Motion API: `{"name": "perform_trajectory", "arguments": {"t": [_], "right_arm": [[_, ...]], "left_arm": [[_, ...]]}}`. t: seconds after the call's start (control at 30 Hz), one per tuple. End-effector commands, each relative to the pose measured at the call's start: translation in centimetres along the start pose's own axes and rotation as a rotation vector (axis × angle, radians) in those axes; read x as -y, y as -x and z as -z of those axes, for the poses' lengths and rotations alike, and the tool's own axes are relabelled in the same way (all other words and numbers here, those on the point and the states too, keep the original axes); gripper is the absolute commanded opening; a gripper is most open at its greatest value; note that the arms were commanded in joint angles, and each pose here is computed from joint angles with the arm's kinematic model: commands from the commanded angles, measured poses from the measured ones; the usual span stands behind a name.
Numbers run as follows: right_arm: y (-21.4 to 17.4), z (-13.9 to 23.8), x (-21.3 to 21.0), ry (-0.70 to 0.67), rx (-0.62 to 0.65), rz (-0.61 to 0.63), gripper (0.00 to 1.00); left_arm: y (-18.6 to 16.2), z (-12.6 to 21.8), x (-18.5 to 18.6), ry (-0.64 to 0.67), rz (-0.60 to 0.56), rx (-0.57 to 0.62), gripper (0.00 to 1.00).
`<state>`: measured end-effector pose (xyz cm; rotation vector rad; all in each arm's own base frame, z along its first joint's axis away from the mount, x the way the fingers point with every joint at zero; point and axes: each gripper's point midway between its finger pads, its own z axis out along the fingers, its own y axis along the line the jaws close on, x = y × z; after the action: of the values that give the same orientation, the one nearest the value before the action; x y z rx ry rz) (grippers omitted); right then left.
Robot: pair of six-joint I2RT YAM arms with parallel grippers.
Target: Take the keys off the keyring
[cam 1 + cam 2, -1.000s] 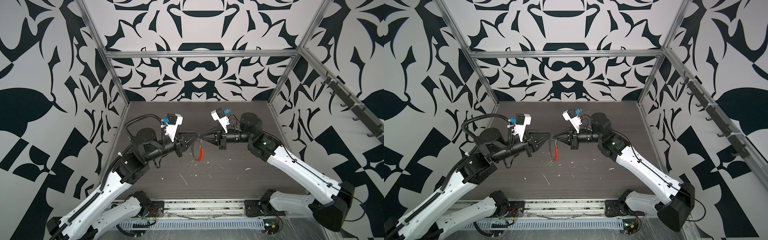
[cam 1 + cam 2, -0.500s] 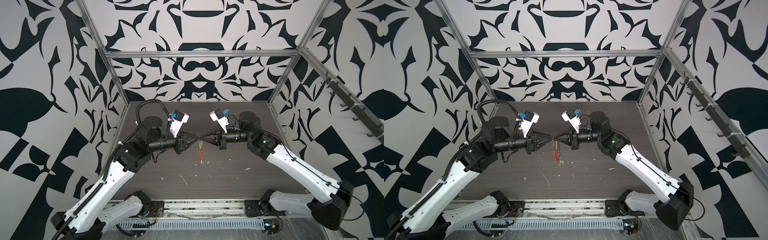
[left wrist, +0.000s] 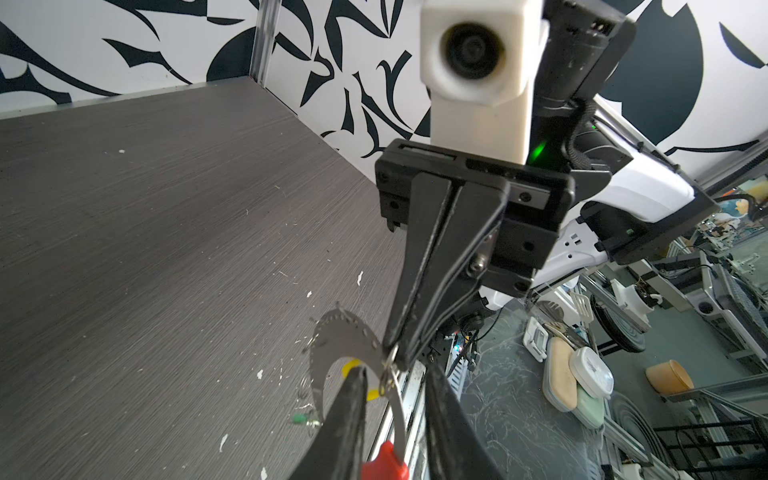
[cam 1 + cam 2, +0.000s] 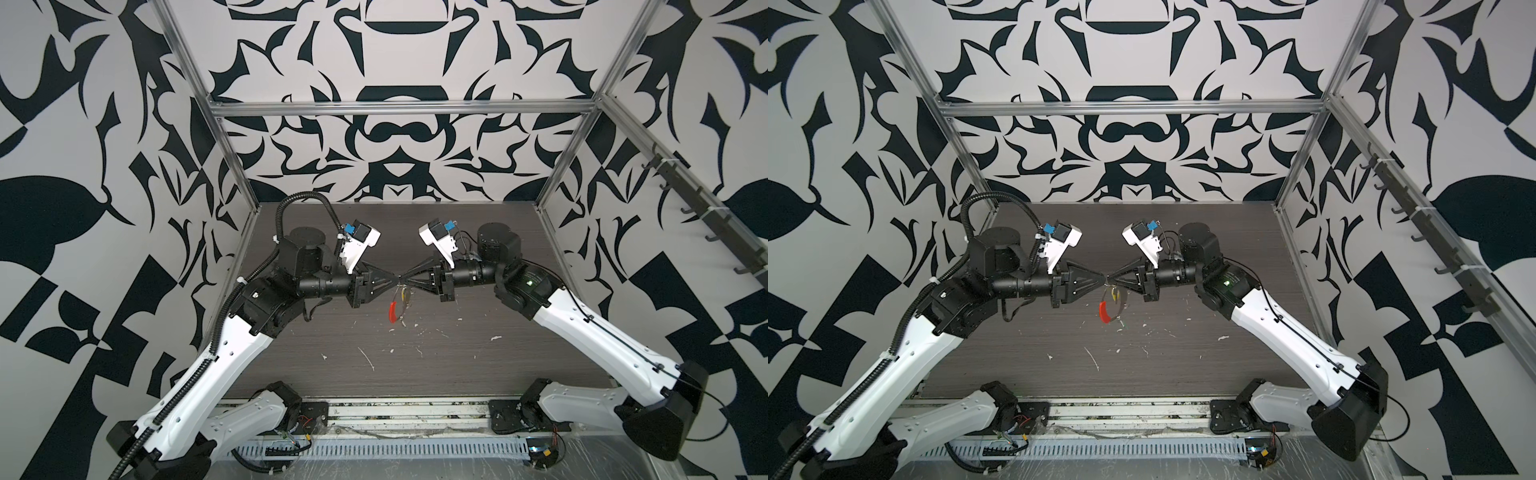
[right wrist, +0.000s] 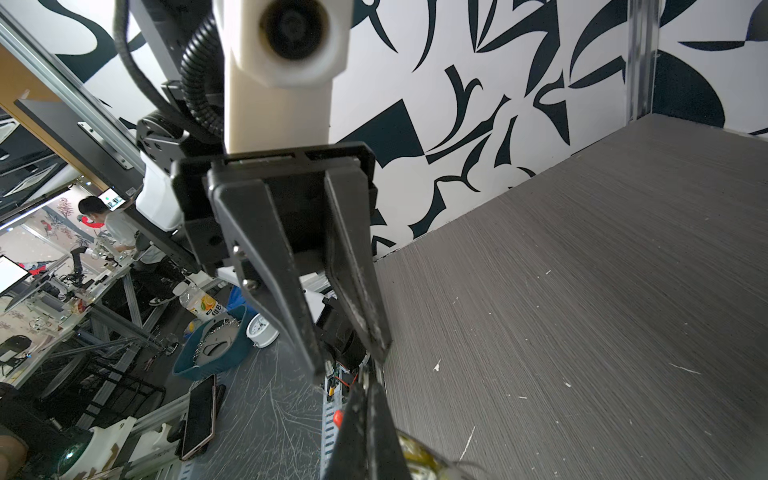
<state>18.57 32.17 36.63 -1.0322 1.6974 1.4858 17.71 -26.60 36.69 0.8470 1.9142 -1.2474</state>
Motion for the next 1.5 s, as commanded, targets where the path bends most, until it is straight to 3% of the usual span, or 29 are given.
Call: {"name": "perform_trajectory", "arguments": {"t": [0.0, 0.13, 0.3, 0.6, 0.73, 0.9, 1.17, 1.2, 1.33, 1.47], "right_arm": [[2.4, 0.9, -2.2, 0.043, 0.052, 0.095, 0.00], [2.4, 0.8, -2.2, 0.043, 0.051, 0.096, 0.00], [2.5, 0.9, -2.2, 0.038, 0.054, 0.096, 0.00], [2.7, 0.9, -1.9, 0.025, 0.062, 0.097, 0.00], [2.8, 0.8, -1.9, 0.025, 0.065, 0.096, 0.00], [2.9, 0.8, -1.9, 0.023, 0.070, 0.092, 0.00], [3.3, 1.0, -1.7, 0.001, 0.091, 0.097, 0.00], [3.4, 1.1, -1.7, -0.006, 0.095, 0.101, 0.01], [3.7, 1.3, -1.6, -0.032, 0.115, 0.117, 0.23], [4.3, 2.0, -1.4, -0.084, 0.145, 0.140, 0.35]], "left_arm": [[0.3, 0.3, 0.4, -0.009, -0.008, -0.009, 0.28], [0.5, 0.1, 0.5, -0.022, -0.010, -0.010, 0.28], [0.4, -0.2, 0.7, -0.048, -0.002, -0.021, 0.17], [0.1, -0.5, 0.5, -0.054, 0.017, -0.035, 0.15], [0.0, -0.7, 0.4, -0.052, 0.027, -0.038, 0.05], [-0.1, -0.8, 0.2, -0.049, 0.027, -0.033, 0.00], [0.2, -0.5, 0.0, -0.031, -0.002, 0.010, 0.00], [0.2, -0.5, 0.0, -0.032, -0.005, 0.018, 0.00], [0.3, -0.5, 0.1, -0.035, -0.010, 0.029, 0.00], [0.4, -0.4, 0.1, -0.037, -0.019, 0.042, 0.00]]}}
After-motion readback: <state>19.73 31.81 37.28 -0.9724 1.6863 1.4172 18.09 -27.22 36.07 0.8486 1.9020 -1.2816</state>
